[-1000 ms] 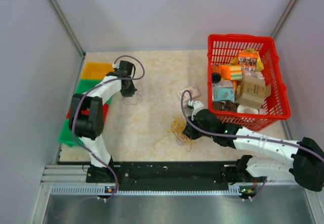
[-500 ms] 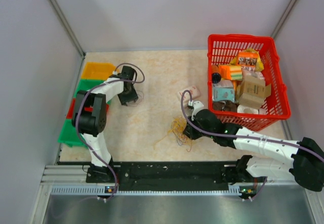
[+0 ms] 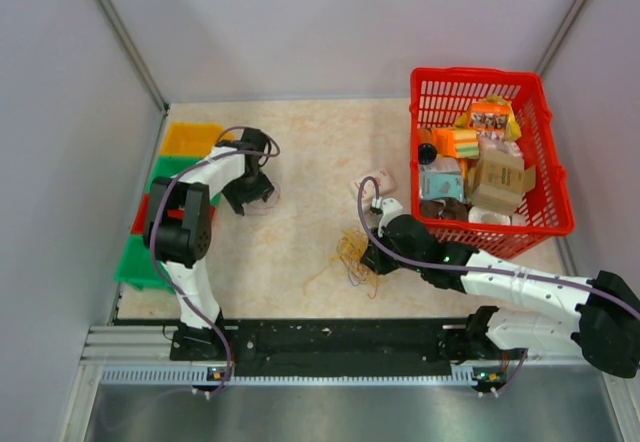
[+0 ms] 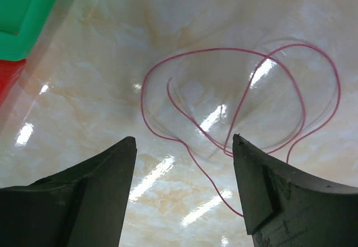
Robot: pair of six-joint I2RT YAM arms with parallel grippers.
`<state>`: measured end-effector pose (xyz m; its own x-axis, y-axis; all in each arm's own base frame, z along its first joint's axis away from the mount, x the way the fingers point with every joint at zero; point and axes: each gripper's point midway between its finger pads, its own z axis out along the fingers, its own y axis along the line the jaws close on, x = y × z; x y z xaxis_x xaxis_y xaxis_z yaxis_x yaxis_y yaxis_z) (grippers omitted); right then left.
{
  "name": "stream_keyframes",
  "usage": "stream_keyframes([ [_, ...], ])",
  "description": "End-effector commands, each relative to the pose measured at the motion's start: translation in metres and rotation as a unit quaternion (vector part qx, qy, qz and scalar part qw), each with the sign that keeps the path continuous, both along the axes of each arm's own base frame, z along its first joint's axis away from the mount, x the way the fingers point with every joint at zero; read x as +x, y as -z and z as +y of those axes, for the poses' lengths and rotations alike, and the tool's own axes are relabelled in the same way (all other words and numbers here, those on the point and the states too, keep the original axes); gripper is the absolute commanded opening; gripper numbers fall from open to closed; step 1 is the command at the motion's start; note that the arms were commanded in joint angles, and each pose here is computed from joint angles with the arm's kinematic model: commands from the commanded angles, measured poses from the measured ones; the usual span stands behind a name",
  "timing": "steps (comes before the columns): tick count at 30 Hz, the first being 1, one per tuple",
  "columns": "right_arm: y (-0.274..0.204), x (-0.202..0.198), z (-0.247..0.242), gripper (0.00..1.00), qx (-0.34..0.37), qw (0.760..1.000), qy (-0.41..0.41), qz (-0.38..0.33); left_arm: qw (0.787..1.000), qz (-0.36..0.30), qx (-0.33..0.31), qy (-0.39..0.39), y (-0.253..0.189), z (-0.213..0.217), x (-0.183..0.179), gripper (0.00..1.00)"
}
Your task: Untangle the cables
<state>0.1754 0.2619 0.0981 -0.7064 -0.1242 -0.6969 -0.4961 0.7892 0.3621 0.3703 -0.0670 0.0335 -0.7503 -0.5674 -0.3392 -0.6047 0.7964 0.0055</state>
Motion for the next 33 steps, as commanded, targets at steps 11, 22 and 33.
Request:
stream_keyframes([
  [11,-0.032,0.008,0.01,0.0,0.039,0.999,0.0,-0.036,0.997,0.028,0.017,-0.073,0.014,0.008,-0.007,0.74],
  [22,-0.033,0.006,0.008,0.0,0.041,0.998,0.0,-0.039,0.988,0.005,-0.03,-0.152,0.031,-0.003,-0.042,0.36],
  [33,-0.038,0.006,0.0,0.0,0.043,0.998,0.014,-0.045,0.992,-0.083,-0.045,-0.082,-0.005,-0.01,-0.02,0.0],
])
